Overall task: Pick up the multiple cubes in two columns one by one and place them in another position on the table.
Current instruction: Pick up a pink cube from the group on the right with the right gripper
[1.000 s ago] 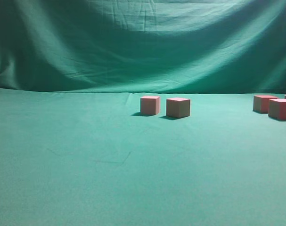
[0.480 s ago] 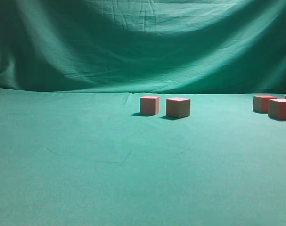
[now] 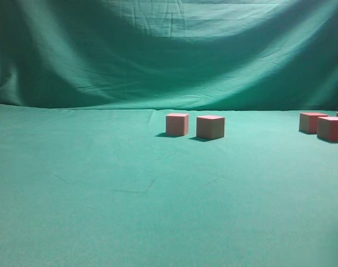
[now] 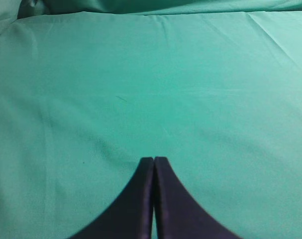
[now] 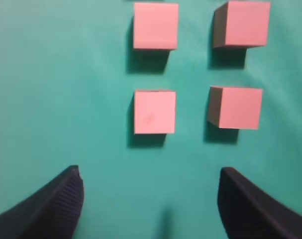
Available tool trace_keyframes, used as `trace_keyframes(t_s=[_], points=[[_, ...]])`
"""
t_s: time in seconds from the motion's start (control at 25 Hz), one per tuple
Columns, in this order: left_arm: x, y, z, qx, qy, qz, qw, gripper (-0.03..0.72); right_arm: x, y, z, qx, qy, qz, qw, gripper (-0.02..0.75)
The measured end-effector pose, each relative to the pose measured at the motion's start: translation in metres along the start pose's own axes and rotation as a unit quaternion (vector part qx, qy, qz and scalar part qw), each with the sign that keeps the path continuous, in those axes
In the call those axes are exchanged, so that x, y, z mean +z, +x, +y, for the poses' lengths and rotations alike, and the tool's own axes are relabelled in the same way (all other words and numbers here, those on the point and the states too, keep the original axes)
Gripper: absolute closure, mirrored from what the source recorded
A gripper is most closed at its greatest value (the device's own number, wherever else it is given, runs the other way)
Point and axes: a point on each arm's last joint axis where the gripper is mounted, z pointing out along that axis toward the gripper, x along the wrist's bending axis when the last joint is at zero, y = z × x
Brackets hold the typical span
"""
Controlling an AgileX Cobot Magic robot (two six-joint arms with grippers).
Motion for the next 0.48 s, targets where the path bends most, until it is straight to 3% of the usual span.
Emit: trace_keyframes(t_s=[0.24, 0.48], points=[[0.000, 0.000, 0.000, 0.000, 0.000, 0.000, 1.000, 0.688, 0.028, -0.011, 0.001, 0.035, -0.011, 0.004, 0.999, 0.178], [0.000, 0.000, 0.000, 0.000, 0.000, 0.000, 1.000, 0.688, 0.051, -0.006, 0.013, 0.030, -0.020, 0.010, 0.999, 0.178]])
